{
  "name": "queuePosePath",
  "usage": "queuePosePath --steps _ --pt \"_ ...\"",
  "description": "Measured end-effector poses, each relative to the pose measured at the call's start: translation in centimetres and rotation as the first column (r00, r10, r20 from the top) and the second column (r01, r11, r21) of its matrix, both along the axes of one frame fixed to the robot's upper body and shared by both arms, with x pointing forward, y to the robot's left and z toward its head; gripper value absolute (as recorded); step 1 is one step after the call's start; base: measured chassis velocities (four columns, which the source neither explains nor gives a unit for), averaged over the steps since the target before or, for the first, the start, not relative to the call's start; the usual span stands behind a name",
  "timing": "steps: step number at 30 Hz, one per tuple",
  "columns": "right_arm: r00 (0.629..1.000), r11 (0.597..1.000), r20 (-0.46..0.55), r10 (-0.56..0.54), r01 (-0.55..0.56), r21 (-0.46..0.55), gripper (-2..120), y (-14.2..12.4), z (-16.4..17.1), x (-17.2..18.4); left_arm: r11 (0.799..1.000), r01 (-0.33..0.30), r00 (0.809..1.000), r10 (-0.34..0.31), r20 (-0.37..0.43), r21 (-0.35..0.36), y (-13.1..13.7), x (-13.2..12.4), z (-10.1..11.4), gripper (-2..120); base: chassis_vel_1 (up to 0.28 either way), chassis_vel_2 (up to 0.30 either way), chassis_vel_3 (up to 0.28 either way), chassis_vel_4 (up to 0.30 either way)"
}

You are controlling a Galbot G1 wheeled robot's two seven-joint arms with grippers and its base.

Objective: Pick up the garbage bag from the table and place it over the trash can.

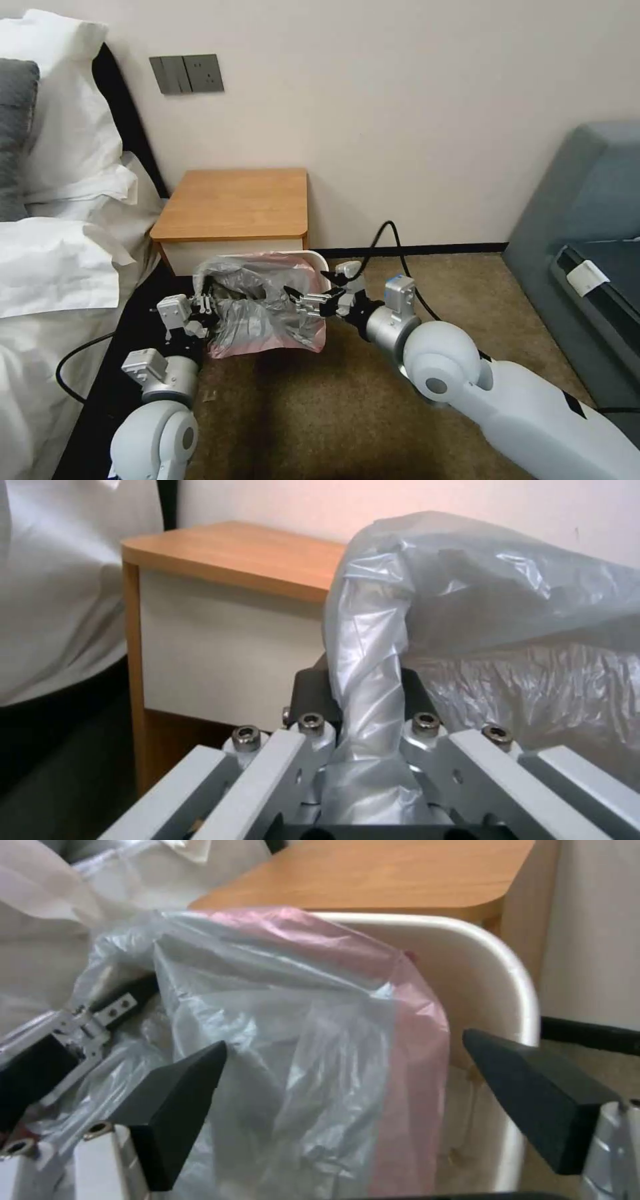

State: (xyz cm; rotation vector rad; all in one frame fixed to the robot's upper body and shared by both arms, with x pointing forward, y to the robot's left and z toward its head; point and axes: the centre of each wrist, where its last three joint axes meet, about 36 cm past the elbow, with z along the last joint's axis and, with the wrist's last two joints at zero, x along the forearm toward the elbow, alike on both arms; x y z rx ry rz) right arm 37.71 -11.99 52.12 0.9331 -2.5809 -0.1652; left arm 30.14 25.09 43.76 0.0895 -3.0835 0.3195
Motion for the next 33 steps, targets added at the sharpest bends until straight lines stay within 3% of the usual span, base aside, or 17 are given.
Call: queuePosePath --steps 7,19,26,33 --pt "1.0 0.999 -0.026 -0.007 0.006 -0.048 87 1.7 0.7 0.0 1.0 -0.002 1.0 0.002 0.003 0.012 0.0 0.0 0.0 7 0.0 0.0 0.0 0.0" --pt "0.998 0.998 -0.056 -0.022 0.018 -0.06 80 1.5 0.0 0.0 1.0 -0.001 1.0 0.001 0.004 0.013 0.0 0.0 -0.1 7 0.0 0.0 0.0 0.0" --pt "0.997 0.998 -0.064 -0.034 0.03 -0.063 89 1.3 0.6 -0.2 1.0 -0.003 1.0 0.003 0.004 0.013 0.0 0.0 -0.1 7 0.0 0.0 0.0 0.0" --pt "0.995 0.998 -0.096 -0.035 0.031 -0.045 89 1.7 0.6 -0.4 1.0 -0.003 1.0 0.003 0.006 0.013 0.0 0.1 -0.1 7 0.0 0.0 0.0 0.0"
